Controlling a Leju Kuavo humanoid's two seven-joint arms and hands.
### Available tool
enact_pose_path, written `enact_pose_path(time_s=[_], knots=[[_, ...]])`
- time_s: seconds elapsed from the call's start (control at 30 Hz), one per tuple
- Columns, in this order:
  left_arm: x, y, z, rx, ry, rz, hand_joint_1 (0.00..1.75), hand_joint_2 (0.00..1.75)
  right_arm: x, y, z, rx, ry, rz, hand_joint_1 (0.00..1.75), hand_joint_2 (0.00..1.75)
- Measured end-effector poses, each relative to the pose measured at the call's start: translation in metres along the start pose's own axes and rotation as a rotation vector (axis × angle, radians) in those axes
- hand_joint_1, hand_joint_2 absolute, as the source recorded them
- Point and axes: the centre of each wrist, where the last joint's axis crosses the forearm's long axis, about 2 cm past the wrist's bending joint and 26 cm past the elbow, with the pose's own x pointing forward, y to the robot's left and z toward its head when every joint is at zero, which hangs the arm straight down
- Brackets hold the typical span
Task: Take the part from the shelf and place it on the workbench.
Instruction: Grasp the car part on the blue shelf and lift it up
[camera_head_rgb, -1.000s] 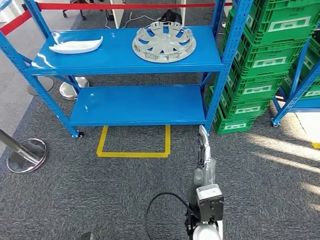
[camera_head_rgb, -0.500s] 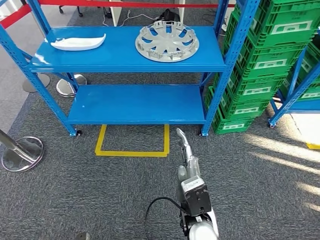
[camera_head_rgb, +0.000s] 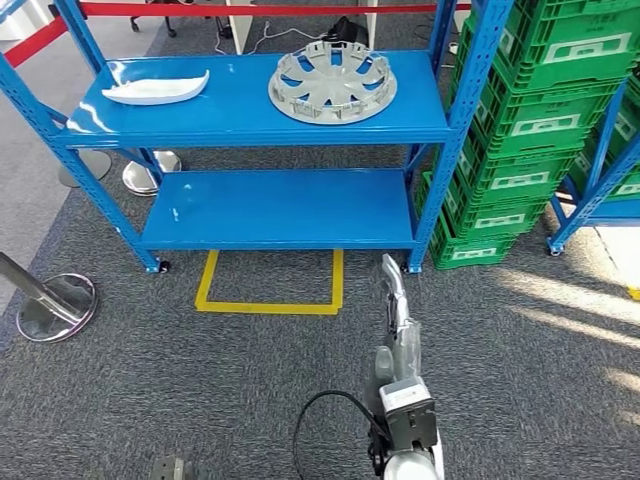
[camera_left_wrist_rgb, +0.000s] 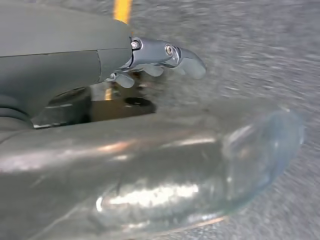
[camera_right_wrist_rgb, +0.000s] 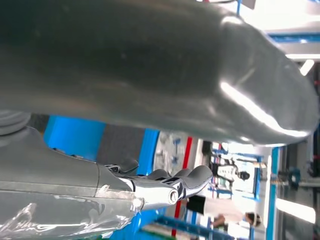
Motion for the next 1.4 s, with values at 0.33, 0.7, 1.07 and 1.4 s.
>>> enact_pose_path(time_s=[0.33,0.7,1.07,1.4], knots=[[-0.0004,0.0019,0.0005,-0.067,-0.085,-0.004,0.0,0.0,0.0002,0.0,0.0008,0.009,-0.029,0.01,0.0,0.0],[-0.0023,0.0017,0.002,-0.101,-0.106,-0.002,0.0,0.0,0.0035,-0.001,0.0024,0.024,-0.067,0.034,0.0,0.0],[-0.0022,0.0025,0.0023,-0.156,-0.037,0.036,0.0,0.0,0.0052,-0.0011,0.0011,0.033,-0.09,0.016,0.0,0.0],[-0.003,0.0044,0.003,-0.139,-0.02,0.034,0.0,0.0,0.0067,-0.001,0.0023,0.055,-0.086,0.043,0.0,0.0]])
